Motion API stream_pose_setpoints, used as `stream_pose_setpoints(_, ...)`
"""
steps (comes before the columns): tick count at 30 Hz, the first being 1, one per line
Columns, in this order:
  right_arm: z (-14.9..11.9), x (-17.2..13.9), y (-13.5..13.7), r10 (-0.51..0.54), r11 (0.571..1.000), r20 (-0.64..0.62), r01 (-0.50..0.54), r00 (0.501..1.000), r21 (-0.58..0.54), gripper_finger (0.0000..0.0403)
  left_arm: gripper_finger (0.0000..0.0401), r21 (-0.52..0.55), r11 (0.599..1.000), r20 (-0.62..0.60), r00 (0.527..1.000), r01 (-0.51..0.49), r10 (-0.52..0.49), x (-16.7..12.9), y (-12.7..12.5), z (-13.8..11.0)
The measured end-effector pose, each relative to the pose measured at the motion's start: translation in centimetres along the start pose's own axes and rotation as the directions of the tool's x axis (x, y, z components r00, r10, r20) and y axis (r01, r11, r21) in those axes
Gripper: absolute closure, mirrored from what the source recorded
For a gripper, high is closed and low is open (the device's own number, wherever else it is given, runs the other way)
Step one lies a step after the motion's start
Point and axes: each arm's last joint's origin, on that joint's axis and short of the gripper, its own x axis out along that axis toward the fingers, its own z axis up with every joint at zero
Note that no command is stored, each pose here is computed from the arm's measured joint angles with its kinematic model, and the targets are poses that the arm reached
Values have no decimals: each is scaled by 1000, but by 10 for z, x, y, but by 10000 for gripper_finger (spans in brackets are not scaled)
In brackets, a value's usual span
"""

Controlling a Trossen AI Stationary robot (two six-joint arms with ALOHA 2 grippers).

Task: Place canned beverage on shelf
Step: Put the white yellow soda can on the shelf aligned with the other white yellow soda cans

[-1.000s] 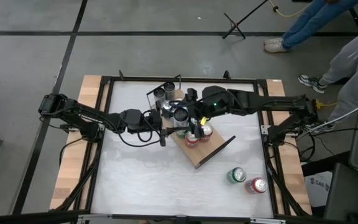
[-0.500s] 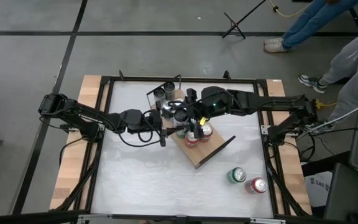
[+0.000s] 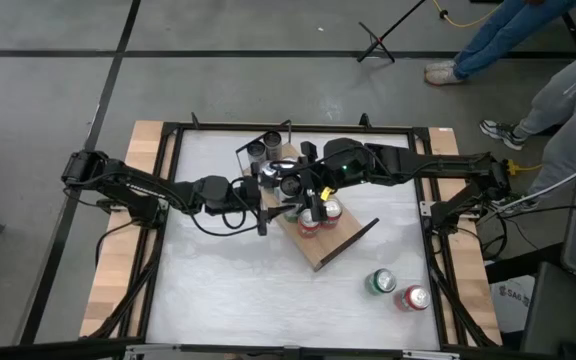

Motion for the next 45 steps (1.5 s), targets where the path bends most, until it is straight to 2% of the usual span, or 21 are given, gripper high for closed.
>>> stream_pose_setpoints(4,-1,0,0,2,1000,-13,-2,1000,2,147,110,-12,1000,22,1000,-8,8,0,1,3)
stream_pose_setpoints(14,1,-4,-6,-4,1000,-20,4,1000,12,159,53,-13,999,12,999,-31,31,0,1,2)
stream_pose_setpoints(23,22,-37,-39,-54,998,-31,55,998,32,159,45,-16,997,18,997,-75,76,-2,3,5)
stream_pose_setpoints(30,27,-69,-72,-149,988,-77,151,986,18,157,46,-32,974,35,973,-225,226,-9,11,14)
stream_pose_setpoints(36,6,-83,-107,-155,984,-126,165,980,67,156,47,-15,961,76,958,-275,275,-24,24,33)
stream_pose_setpoints(39,-11,-85,-127,-158,981,-130,170,979,89,156,47,-1,957,67,955,-289,288,-32,31,40)
stream_pose_setpoints(45,-52,-84,-168,-232,965,-102,243,967,104,156,47,32,947,11,948,-319,319,-43,43,43)
